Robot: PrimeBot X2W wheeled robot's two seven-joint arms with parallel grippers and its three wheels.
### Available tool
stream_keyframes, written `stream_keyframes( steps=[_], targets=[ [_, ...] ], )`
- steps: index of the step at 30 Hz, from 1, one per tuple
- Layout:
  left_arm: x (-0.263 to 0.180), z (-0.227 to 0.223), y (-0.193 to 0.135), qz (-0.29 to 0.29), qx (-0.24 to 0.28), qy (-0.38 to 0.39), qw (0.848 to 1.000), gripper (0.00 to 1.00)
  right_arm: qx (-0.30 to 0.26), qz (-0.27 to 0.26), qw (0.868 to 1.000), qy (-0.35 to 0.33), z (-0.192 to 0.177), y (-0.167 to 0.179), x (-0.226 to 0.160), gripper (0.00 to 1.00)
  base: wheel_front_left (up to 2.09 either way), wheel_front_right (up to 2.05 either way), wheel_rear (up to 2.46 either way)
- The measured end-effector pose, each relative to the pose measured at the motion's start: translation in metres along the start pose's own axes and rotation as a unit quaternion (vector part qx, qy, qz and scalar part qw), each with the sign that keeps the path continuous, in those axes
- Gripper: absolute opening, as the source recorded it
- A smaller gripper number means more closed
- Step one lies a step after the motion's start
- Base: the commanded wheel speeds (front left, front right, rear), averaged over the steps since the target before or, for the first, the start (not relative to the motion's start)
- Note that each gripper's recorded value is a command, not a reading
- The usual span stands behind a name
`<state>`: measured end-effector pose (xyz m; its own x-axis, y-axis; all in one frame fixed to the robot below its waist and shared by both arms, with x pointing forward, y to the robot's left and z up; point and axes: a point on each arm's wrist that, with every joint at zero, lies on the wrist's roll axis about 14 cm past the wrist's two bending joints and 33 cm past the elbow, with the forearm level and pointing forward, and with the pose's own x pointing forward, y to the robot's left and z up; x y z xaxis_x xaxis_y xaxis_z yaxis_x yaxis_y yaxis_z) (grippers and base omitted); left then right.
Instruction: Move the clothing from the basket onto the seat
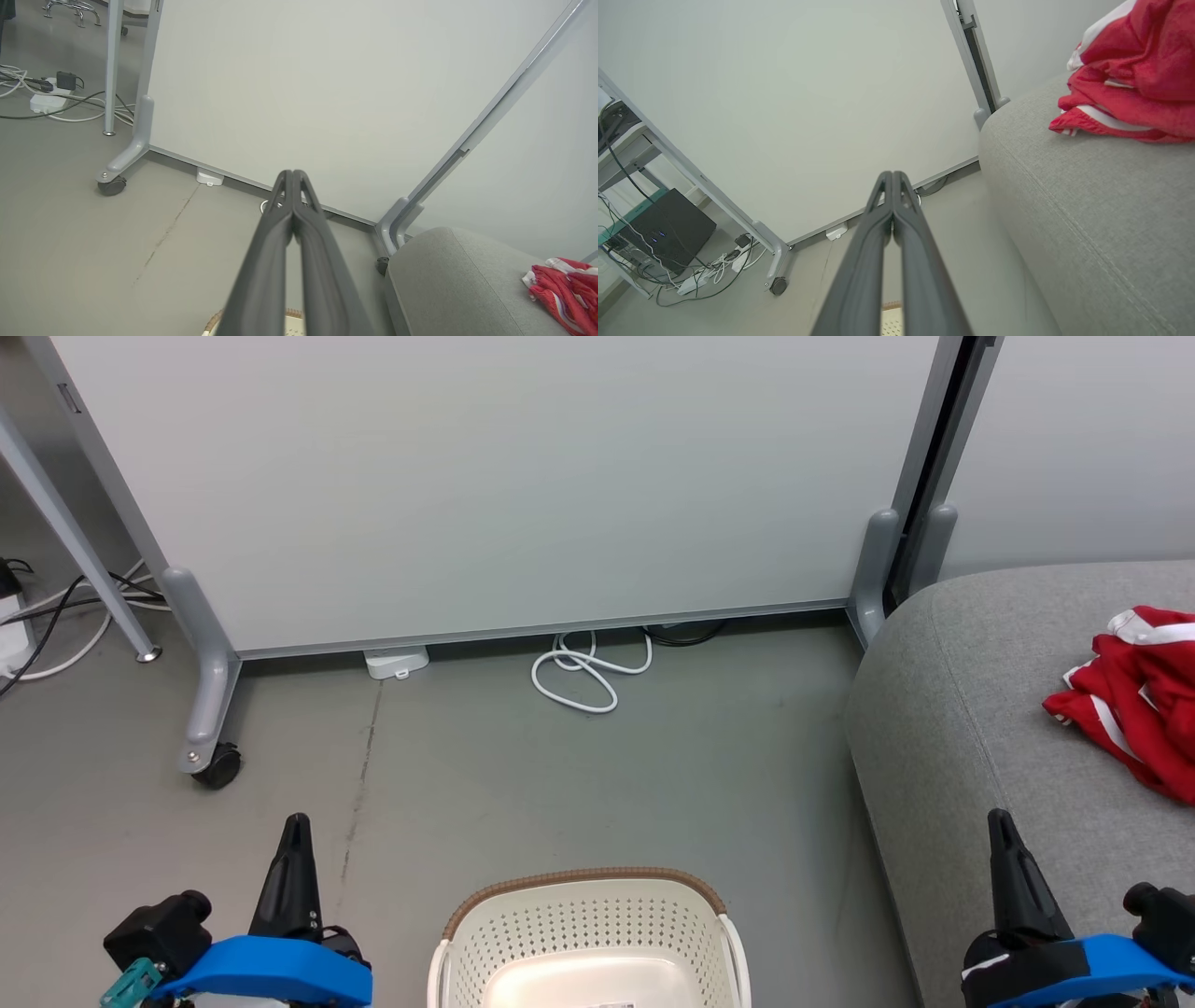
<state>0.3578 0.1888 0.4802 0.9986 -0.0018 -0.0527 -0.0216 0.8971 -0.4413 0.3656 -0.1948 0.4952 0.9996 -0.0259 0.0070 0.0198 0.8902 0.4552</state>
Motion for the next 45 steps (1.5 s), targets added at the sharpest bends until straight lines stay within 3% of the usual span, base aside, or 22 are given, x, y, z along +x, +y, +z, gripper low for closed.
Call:
stream_keyframes(
  steps=[20,45],
  targets=[
    [0.007,0.005,0.006,0.018,-0.153,0.001,0.988,0.0,0.15,-0.017,0.989,0.009,0.0,-0.004,0.006,0.0,0.0,0.0,0.0],
    [0.014,0.011,0.006,0.018,-0.302,-0.001,0.953,0.0,0.298,-0.02,0.954,0.014,0.002,-0.004,0.012,0.0,0.0,0.0,0.0]
  ],
)
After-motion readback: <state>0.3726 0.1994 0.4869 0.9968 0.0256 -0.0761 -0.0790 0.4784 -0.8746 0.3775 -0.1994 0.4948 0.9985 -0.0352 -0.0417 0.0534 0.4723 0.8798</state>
